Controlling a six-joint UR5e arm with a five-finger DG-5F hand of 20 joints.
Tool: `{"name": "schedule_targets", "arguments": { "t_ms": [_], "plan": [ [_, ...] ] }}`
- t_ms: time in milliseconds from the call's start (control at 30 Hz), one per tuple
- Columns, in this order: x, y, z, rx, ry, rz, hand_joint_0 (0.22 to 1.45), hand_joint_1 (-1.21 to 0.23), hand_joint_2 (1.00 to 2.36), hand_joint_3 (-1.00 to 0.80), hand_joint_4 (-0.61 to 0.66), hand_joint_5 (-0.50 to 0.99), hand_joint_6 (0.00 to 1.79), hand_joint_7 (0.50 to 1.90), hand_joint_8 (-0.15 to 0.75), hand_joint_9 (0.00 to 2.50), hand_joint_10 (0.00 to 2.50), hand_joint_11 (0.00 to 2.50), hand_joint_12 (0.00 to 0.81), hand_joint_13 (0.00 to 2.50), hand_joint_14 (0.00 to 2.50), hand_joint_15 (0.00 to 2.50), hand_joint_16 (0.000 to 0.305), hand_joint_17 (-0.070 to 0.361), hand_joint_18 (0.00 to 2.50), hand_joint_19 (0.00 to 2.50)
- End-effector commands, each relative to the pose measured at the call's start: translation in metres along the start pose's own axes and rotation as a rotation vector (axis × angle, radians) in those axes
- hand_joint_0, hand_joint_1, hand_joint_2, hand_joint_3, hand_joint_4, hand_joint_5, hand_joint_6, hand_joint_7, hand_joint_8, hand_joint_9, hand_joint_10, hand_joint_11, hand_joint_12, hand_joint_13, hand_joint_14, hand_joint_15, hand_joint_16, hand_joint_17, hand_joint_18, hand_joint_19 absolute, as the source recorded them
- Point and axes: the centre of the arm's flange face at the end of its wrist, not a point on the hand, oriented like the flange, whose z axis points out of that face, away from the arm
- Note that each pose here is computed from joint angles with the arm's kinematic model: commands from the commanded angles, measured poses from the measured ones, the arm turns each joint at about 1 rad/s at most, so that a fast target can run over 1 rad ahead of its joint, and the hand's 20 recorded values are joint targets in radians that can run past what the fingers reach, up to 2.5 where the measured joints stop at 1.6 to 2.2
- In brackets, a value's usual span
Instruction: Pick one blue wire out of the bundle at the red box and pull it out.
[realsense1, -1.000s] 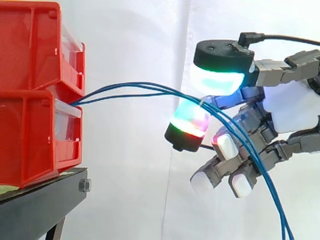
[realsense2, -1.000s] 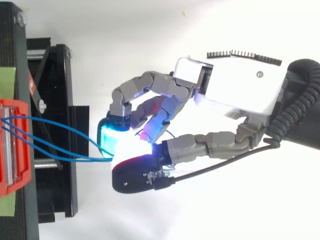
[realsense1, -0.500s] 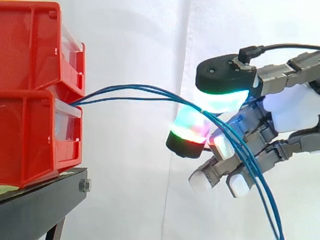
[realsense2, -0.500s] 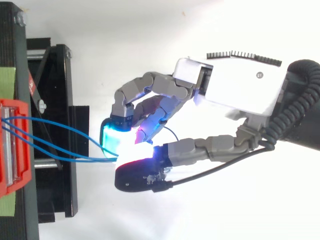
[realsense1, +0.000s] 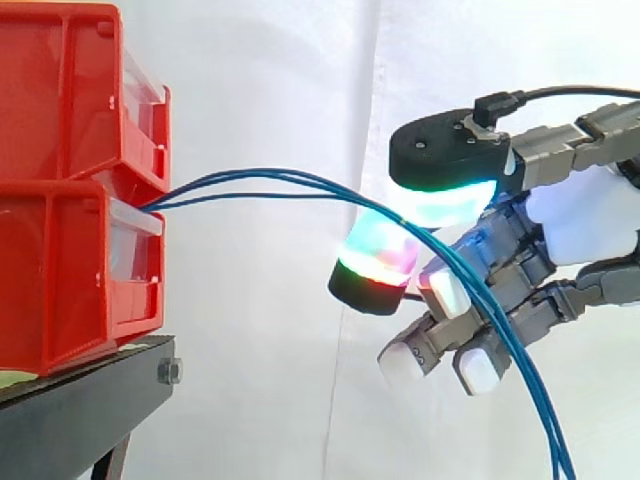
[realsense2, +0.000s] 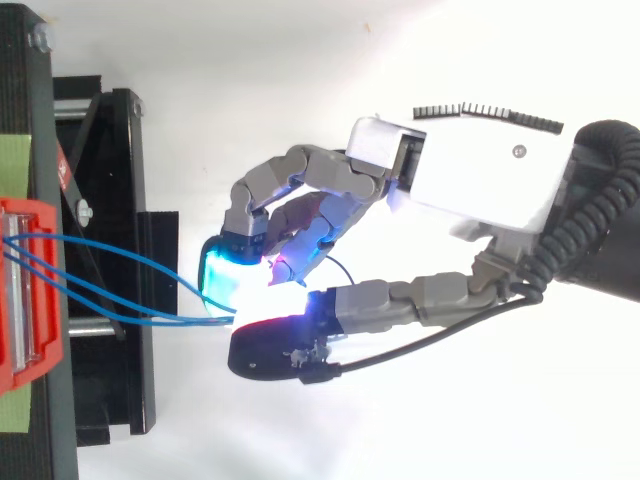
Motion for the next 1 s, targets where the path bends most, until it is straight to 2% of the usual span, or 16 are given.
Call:
{"name": "schedule_targets", "arguments": {
  "t_ms": [0, 167, 200, 267, 367, 400, 533, 567, 767, 833, 900, 967],
  "plan": [
    [0.0, 0.0, 0.0, 0.0, 0.0, 0.0, 0.6, -0.81, 1.01, 0.01, -0.05, -0.14, 0.89, 0.91, 0.258, 1.14, 0.02, 0.57, 0.402, 0.69, 0.02, 0.4, 0.069, 0.154, 0.67, 0.73],
    [0.001, 0.002, -0.001, -0.001, 0.001, 0.002, 0.59, -0.8, 1.01, 0.05, -0.12, -0.12, 0.87, 0.99, 0.252, 1.16, 0.02, 0.45, 0.407, 0.71, 0.01, 0.37, 0.071, 0.161, 0.7, 0.71],
    [-0.001, 0.012, 0.001, -0.017, -0.003, 0.017, 0.6, -0.8, 1.01, 0.07, -0.14, -0.12, 0.87, 1.0, 0.258, 1.16, 0.02, 0.45, 0.413, 0.72, 0.01, 0.37, 0.072, 0.162, 0.71, 0.71],
    [0.0, 0.016, 0.001, -0.019, -0.002, 0.022, 0.61, -0.81, 1.0, 0.1, -0.18, -0.11, 0.88, 1.0, 0.261, 1.16, 0.02, 0.46, 0.414, 0.72, 0.01, 0.37, 0.072, 0.162, 0.72, 0.71],
    [0.0, 0.023, 0.0, -0.014, 0.001, 0.026, 0.62, -0.81, 1.0, 0.12, -0.22, -0.11, 0.89, 1.02, 0.26, 1.16, 0.02, 0.48, 0.411, 0.72, 0.01, 0.37, 0.071, 0.159, 0.71, 0.71],
    [-0.002, 0.026, -0.002, 0.005, 0.005, 0.028, 0.62, -0.81, 1.0, 0.12, -0.23, -0.11, 0.89, 1.01, 0.261, 1.16, 0.02, 0.49, 0.41, 0.72, 0.02, 0.38, 0.07, 0.158, 0.72, 0.71],
    [0.0, 0.025, -0.006, 0.042, 0.016, 0.043, 0.61, -0.81, 1.01, 0.1, -0.2, -0.11, 0.89, 0.94, 0.25, 1.17, 0.02, 0.46, 0.402, 0.72, 0.01, 0.37, 0.07, 0.157, 0.71, 0.72],
    [0.0, 0.025, -0.006, 0.042, 0.016, 0.043, 0.61, -0.81, 1.0, 0.09, -0.18, -0.11, 0.88, 0.98, 0.251, 1.17, 0.02, 0.45, 0.404, 0.73, 0.01, 0.37, 0.071, 0.16, 0.72, 0.71],
    [0.001, 0.024, -0.007, 0.048, 0.018, 0.128, 0.59, -0.81, 1.0, 0.07, -0.19, -0.1, 0.86, 1.05, 0.244, 1.18, 0.02, 0.38, 0.406, 0.73, 0.02, 0.35, 0.071, 0.16, 0.73, 0.71],
    [0.001, 0.024, -0.007, 0.048, 0.018, 0.131, 0.6, -0.81, 1.0, 0.1, -0.23, -0.09, 0.87, 1.05, 0.249, 1.17, 0.02, 0.4, 0.408, 0.73, 0.01, 0.35, 0.071, 0.159, 0.73, 0.7],
    [0.001, 0.024, -0.007, 0.048, 0.019, 0.134, 0.64, -0.82, 1.0, 0.14, -0.33, -0.1, 0.89, 1.08, 0.254, 1.16, 0.02, 0.45, 0.404, 0.72, 0.01, 0.37, 0.068, 0.154, 0.71, 0.71],
    [0.001, 0.024, -0.007, 0.048, 0.019, 0.137, 0.66, -0.82, 1.0, 0.15, -0.35, -0.11, 0.89, 1.13, 0.256, 1.16, 0.02, 0.47, 0.399, 0.72, 0.02, 0.38, 0.067, 0.151, 0.7, 0.72]
  ]
}}
